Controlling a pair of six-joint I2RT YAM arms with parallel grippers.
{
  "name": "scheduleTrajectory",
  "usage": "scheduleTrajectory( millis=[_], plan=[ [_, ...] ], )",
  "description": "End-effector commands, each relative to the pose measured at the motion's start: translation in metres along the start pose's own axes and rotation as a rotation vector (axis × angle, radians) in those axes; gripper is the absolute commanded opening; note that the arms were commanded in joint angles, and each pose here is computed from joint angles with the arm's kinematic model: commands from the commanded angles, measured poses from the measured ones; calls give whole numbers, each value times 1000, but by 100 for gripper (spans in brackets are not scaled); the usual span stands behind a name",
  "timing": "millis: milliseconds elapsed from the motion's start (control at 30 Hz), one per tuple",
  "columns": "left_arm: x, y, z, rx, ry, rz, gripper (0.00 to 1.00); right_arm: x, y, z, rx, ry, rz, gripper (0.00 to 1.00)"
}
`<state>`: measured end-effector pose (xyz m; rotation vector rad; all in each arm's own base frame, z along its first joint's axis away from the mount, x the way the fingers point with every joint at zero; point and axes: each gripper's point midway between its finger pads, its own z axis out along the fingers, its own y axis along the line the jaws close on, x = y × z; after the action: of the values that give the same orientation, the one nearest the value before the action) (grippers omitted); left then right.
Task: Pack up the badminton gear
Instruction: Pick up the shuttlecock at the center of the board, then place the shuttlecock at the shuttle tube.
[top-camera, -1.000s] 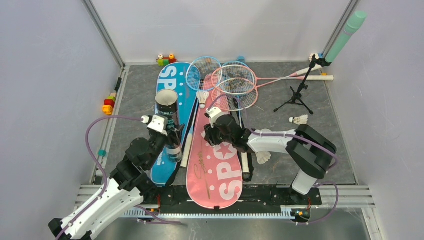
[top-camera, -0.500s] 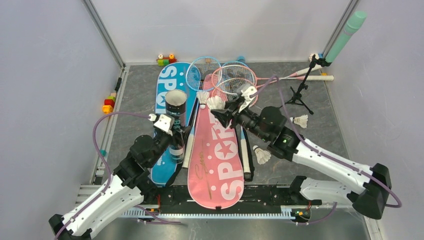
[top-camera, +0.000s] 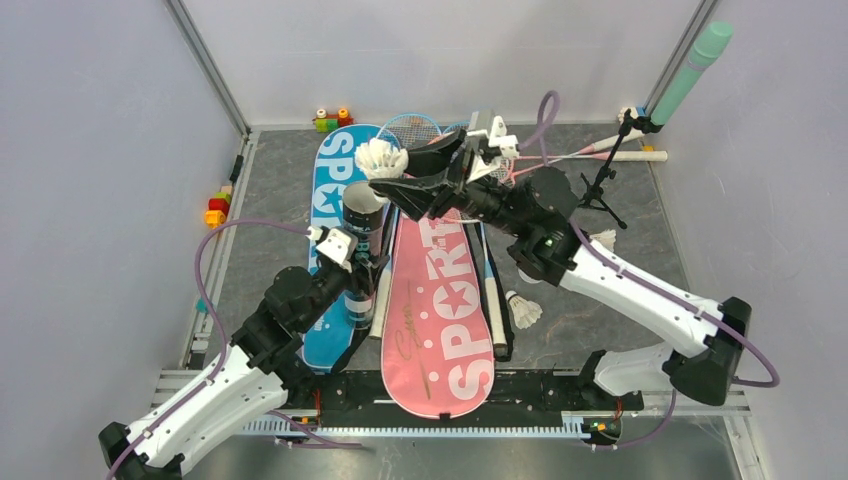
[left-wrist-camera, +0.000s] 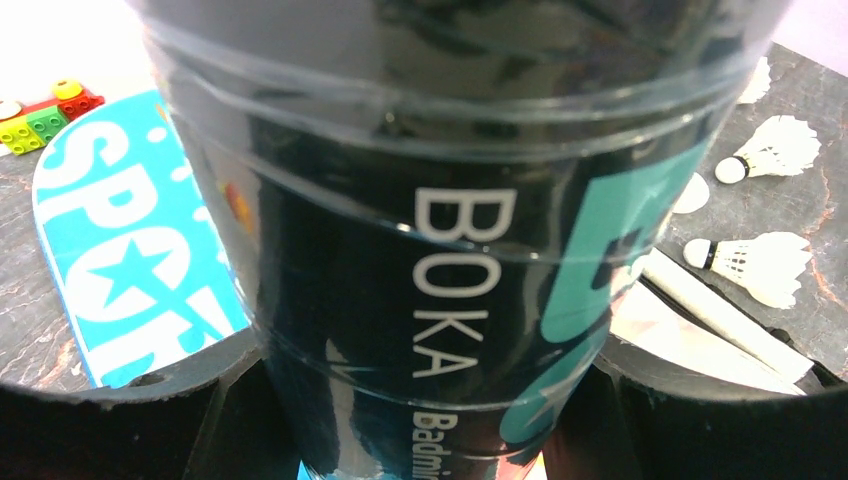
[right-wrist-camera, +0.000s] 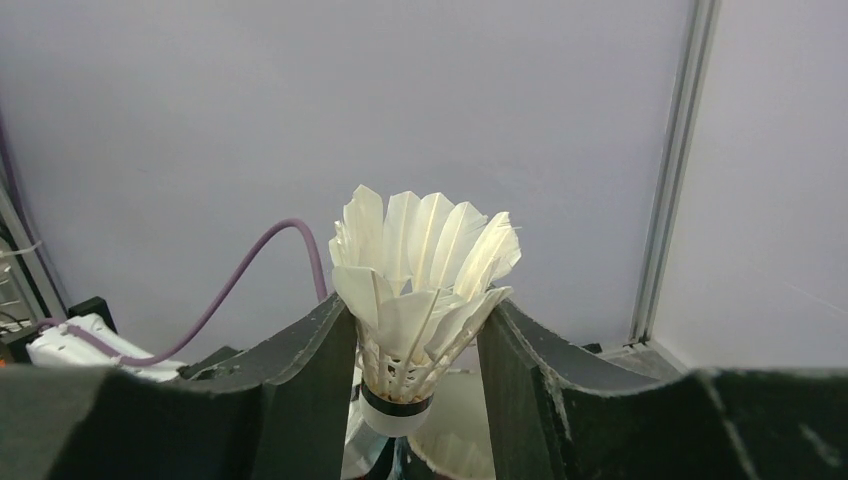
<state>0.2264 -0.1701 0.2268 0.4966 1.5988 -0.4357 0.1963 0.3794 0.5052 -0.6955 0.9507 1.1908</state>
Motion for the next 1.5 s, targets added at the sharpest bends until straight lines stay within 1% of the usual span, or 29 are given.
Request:
scheduleTrajectory(
  millis=[0, 233, 367, 467, 533, 633, 733, 767, 800, 1000, 1133, 1267, 1367, 1467],
  plan=[
    [-17, -8, 1, 44, -40, -9, 8, -21, -5, 22, 3, -71, -24, 51],
    [-18, -9, 0, 47, -47, -18, 9, 30, -21, 32, 45, 27, 29, 52],
    [-26, -5, 0, 27, -83, -30, 9, 54, -18, 26, 31, 73, 61, 53],
    [-26, -5, 1, 24, -90, -31, 9, 72, -5, 22, -15, 96, 84, 55],
    [-27, -5, 1, 22, -90, -34, 8, 81, 0, 19, -22, 119, 83, 60],
    [-27, -3, 0, 12, -92, -42, 8, 84, -2, 13, -2, 134, 76, 71],
    [-27, 0, 0, -4, -92, -44, 8, 78, -4, 5, 26, 118, 50, 86],
    [-27, 0, 0, -7, -93, -45, 8, 73, -6, 2, 36, 116, 29, 96],
    [-27, 1, 0, -10, -95, -46, 8, 71, -7, 0, 46, 120, 10, 98],
    [-27, 0, 2, -8, -97, -45, 9, 64, -31, -21, 198, 202, -72, 98],
    [-25, -1, 5, -2, -90, -39, 9, 56, -37, -32, 252, 231, -95, 98],
    [-26, 1, 4, -12, -93, -44, 9, 71, -59, -68, 407, 358, -135, 98],
    [-27, 0, 4, -9, -105, -49, 10, 88, -80, -114, 574, 432, -152, 98],
    [-28, 2, 4, -23, -114, -64, 10, 128, -102, -179, 777, 535, -158, 98]
  ],
)
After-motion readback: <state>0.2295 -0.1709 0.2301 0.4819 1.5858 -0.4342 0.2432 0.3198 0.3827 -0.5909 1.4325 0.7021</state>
